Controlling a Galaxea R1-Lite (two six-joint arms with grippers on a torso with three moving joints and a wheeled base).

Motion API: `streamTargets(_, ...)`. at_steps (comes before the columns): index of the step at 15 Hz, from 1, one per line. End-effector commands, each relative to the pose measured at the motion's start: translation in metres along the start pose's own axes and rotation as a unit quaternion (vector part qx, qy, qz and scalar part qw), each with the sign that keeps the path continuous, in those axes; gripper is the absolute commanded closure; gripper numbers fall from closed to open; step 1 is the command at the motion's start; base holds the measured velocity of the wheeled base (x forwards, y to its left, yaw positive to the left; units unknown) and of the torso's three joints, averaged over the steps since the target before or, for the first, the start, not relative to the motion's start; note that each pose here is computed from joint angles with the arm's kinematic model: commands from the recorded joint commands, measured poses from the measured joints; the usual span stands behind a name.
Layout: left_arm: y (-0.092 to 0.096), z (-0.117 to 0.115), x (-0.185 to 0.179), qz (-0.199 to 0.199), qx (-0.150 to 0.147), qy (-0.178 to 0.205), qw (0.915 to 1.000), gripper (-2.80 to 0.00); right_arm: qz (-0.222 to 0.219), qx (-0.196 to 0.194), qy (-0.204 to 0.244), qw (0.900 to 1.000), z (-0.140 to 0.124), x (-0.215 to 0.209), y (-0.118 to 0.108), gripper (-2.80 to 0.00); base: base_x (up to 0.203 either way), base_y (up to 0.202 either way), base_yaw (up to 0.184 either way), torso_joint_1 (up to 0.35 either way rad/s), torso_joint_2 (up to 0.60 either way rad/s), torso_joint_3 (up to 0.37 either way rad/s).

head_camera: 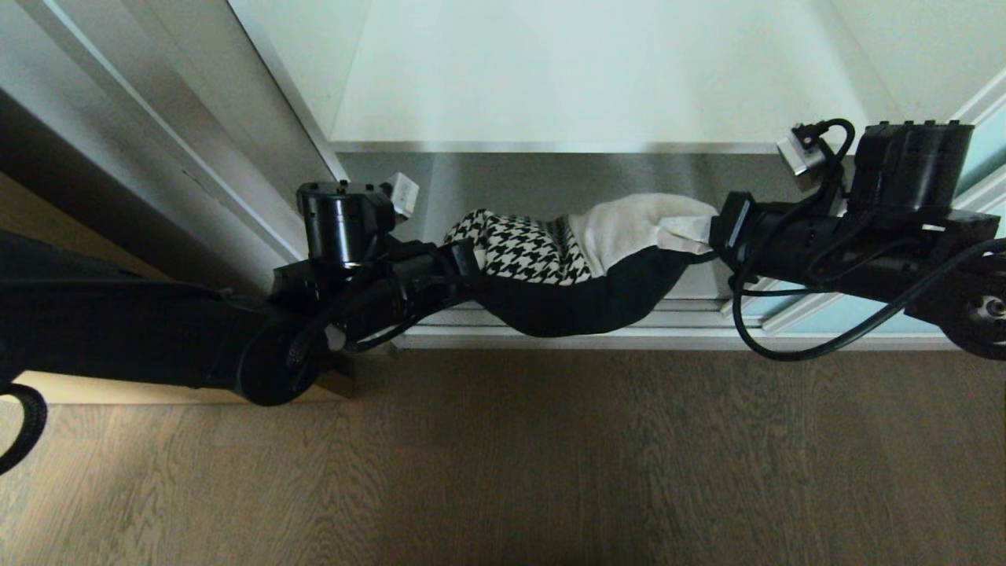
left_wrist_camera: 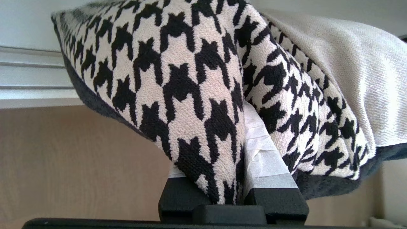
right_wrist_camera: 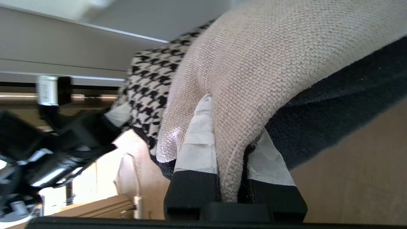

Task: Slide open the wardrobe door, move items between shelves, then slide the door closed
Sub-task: Place the pillow on the lower shelf

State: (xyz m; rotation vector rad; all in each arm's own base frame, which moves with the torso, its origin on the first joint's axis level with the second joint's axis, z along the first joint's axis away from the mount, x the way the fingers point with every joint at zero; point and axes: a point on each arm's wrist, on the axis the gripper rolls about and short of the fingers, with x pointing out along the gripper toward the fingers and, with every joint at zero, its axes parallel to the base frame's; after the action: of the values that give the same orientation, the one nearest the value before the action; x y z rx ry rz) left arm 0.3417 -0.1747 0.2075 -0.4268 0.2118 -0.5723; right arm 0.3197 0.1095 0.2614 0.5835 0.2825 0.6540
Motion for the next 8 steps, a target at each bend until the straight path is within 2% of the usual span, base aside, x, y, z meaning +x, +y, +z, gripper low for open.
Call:
streamTargets(1,0.020,-0.027,0.021,0.020,-0.002,0.031,0.9993,0.00,-0.031,0.015,0.026,0.999,-0.018,0.022,-0.034,0.00,0.000,0.000,0.000,0.000,0.00,0.000)
streamTargets(5,0.075,-0.100,0.055,0.054,-0.005,0.066,0.9964,0.00,-0.080,0.034,0.054,0.995,-0.061,0.061,-0.109,0.00,0.000,0.000,0.000,0.000,0.00,0.000)
streamTargets(6,0.087,-0.111,0.060,0.059,-0.003,0.065,0.9962,0.00,-0.087,0.037,0.057,0.994,-0.067,0.066,-0.122,0.00,0.000,0.000,0.000,0.000,0.00,0.000)
streamTargets(8,0.090,-0.105,0.064,0.055,0.000,0.047,0.9974,0.00,-0.094,0.039,0.053,0.993,-0.067,0.067,-0.132,0.00,0.000,0.000,0.000,0.000,0.00,0.000)
